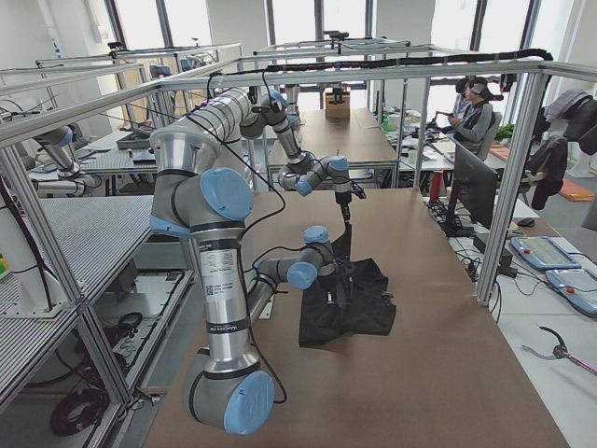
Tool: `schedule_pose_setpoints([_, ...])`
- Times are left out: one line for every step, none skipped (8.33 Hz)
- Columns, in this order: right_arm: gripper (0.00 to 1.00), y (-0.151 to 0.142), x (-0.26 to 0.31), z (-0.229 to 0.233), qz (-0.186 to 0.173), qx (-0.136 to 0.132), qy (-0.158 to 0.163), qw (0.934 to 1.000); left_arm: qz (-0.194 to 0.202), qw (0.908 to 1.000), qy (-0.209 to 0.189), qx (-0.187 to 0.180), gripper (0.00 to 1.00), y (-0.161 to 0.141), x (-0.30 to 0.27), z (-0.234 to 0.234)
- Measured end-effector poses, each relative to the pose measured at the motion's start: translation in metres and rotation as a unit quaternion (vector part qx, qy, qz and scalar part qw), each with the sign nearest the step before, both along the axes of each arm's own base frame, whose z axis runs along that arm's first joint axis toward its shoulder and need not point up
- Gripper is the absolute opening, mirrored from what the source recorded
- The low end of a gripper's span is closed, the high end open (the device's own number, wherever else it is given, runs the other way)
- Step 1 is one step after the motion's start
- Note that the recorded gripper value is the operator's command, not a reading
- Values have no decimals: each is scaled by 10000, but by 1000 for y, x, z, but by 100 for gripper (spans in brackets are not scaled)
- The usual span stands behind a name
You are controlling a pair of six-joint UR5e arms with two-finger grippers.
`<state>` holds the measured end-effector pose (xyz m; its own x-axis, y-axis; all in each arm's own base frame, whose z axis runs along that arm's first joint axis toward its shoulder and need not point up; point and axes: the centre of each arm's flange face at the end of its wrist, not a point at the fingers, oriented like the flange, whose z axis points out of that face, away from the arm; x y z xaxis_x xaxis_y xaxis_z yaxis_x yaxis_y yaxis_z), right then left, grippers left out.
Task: Fold clothes
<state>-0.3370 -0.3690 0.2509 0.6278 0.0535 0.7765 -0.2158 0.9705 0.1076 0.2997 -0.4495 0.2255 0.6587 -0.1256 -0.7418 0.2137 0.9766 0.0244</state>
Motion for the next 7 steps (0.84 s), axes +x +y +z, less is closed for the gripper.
schedule_pose_setpoints([0,-10,-10,2,65,17,54,10000,-55,9999,-96,-9,0,-10,7,7])
schedule_pose_setpoints([0,-25,-20,10,148,25,118,9998,-118,9997,-200,-3,0,-23,17,20])
schedule_pose_setpoints([0,-41,-32,23,217,34,155,9996,-166,9995,-269,16,0,-40,32,38])
schedule_pose_setpoints([0,-56,-46,39,281,50,186,9994,-213,9992,-325,45,0,-61,51,58])
schedule_pose_setpoints([0,-68,-58,54,333,45,242,9991,-271,9988,-397,79,0,-81,69,76])
schedule_pose_setpoints([19,-79,-70,65,377,25,327,9988,-308,9984,-473,99,0,-99,88,94])
schedule_pose_setpoints([47,-87,-79,75,426,20,412,9982,-323,9982,-500,124,27,-111,101,110])
